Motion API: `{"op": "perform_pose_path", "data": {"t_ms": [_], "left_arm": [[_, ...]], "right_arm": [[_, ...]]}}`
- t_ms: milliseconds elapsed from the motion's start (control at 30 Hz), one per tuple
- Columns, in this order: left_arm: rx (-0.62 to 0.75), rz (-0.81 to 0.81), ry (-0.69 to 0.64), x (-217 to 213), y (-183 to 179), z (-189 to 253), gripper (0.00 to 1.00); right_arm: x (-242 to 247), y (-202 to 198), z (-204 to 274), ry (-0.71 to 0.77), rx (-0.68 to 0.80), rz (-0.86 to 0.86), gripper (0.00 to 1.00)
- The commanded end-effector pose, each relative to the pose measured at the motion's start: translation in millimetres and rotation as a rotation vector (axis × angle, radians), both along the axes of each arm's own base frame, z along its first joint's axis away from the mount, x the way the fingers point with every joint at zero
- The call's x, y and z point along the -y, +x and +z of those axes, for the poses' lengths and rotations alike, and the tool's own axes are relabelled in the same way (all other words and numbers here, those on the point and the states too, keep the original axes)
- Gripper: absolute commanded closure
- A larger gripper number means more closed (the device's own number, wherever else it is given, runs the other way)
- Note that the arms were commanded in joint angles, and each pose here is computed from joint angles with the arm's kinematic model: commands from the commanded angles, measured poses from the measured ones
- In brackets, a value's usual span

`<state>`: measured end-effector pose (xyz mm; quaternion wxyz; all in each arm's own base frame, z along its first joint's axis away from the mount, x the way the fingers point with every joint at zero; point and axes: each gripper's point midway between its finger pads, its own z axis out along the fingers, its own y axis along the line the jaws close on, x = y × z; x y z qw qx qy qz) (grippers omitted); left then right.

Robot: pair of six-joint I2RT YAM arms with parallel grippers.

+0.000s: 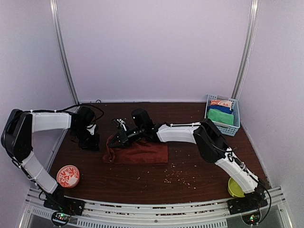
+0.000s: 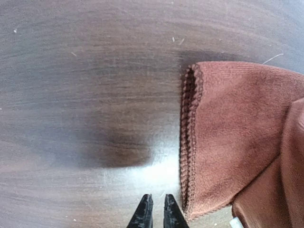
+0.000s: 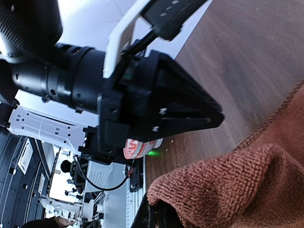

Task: Roll the towels
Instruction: Fold the towel at the center of the board.

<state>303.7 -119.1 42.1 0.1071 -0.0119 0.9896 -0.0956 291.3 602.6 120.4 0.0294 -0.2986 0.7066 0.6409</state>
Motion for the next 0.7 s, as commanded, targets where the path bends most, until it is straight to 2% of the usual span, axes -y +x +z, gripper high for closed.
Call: {"op": "perform_pose_path", "data": {"t_ms": [0,200,367,433,567,633,667], "left_arm": [[0.037,0.021,0.007,-3.4,4.5,14.5,0.91],[0.045,0.024,0.009,-4.7,3.8,19.8,0.91],[0.059,0.027,0.016,-5.8,6.6,27.5,0.91],[0.069,0.030,0.023,-6.9,9.0,32.2,0.91],[0.128,0.054,0.037,-10.5,19.4,52.4,0.90],[0.176,0.066,0.026,-9.2,27.9,69.2,0.88],[0.205,0.065,0.010,-6.7,33.0,78.7,0.88]], "right_arm": [[-5.4,22.8,27.3,0.064,0.115,-0.077,1.00],[-9.4,41.4,15.5,0.042,0.167,-0.167,1.00],[-15.1,31.8,-3.7,0.024,0.170,-0.148,0.99],[-16.4,26.4,-4.0,0.037,0.177,-0.124,0.84],[-7.7,25.4,24.5,0.067,0.222,-0.087,0.72],[4.8,34.6,39.1,0.067,0.250,-0.100,0.61],[12.3,39.4,48.7,0.075,0.262,-0.107,0.60]]}}
